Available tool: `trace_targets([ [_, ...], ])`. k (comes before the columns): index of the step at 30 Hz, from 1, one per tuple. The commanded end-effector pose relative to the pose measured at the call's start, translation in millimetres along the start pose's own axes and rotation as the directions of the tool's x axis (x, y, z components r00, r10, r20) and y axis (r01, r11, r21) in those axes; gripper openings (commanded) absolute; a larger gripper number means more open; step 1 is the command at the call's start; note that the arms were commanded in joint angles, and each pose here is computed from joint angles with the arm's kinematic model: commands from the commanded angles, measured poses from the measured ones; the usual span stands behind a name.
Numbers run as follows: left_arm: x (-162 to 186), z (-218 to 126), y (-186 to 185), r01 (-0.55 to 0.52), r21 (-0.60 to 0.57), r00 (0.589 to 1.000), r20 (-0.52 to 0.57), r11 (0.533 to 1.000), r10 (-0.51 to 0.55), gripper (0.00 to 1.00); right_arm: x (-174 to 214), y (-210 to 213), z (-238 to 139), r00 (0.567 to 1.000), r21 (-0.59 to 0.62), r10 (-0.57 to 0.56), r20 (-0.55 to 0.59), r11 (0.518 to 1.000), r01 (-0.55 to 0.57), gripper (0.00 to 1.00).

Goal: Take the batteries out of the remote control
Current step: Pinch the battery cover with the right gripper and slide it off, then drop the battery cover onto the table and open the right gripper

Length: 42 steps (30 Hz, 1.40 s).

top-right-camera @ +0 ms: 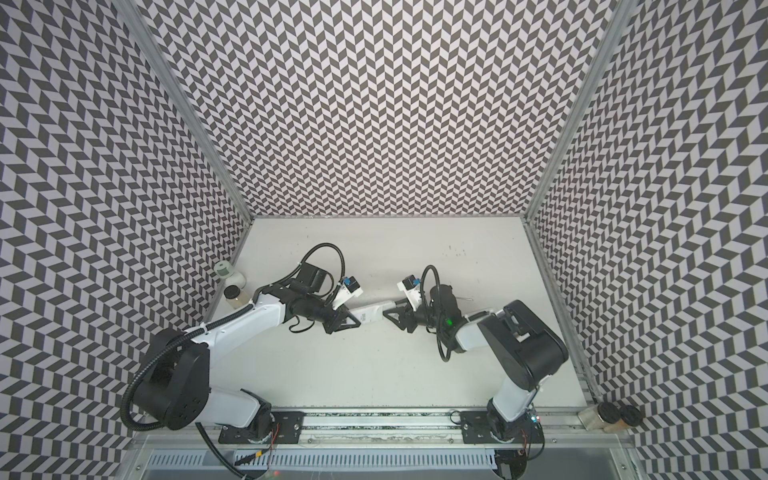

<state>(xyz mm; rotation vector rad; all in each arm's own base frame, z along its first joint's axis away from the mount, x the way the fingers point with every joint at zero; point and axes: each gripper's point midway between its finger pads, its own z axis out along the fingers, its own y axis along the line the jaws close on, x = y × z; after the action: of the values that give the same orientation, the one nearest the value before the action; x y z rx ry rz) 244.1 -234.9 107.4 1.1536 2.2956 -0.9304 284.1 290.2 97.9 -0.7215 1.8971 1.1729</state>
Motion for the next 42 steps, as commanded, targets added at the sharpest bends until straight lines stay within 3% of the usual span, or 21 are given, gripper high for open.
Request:
trace_targets([
  [1, -17.7, -4.7, 8.7, -0.008, -0.060, 0.999, 0.043, 0.998, 0.011, 0.00, -13.7, 18.8, -2.5, 0.997, -0.054, -0.062, 0.038, 0.996, 0.064, 0.40],
  [9, -15.1, -3.1, 17.7, -0.004, -0.103, 1.000, 0.027, 0.995, 0.006, 0.00, 1.2, 10.7, -3.6, 0.999, -0.018, -0.045, -0.001, 0.999, 0.045, 0.31],
  [13, -16.0, -4.8, 16.7, -0.004, -0.097, 0.999, 0.033, 0.995, 0.007, 0.00, -0.1, 12.4, -4.7, 0.999, -0.021, -0.053, 0.002, 0.998, 0.053, 0.31],
  [20, -7.7, -5.3, 37.7, -0.006, -0.212, 1.000, 0.004, 0.977, 0.007, 0.00, 4.8, 17.4, -2.5, 0.997, -0.036, -0.065, -0.029, 0.997, 0.064, 0.24],
  [25, -14.8, -5.6, 27.0, 0.000, -0.163, 1.000, 0.022, 0.987, 0.004, 0.00, 3.7, 23.3, 3.2, 0.997, -0.070, -0.065, -0.043, 0.996, 0.062, 0.14],
  [31, -11.7, -5.3, 31.4, -0.006, -0.187, 1.000, 0.013, 0.982, 0.009, 0.00, 5.7, 20.7, 4.1, 0.996, -0.047, -0.074, -0.056, 0.996, 0.071, 0.14],
  [42, -8.3, -5.8, 33.6, 0.009, -0.183, 1.000, 0.022, 0.983, -0.005, 0.00, 6.4, 6.6, -4.4, 0.996, 0.076, -0.062, -0.070, 0.995, 0.067, 0.25],
])
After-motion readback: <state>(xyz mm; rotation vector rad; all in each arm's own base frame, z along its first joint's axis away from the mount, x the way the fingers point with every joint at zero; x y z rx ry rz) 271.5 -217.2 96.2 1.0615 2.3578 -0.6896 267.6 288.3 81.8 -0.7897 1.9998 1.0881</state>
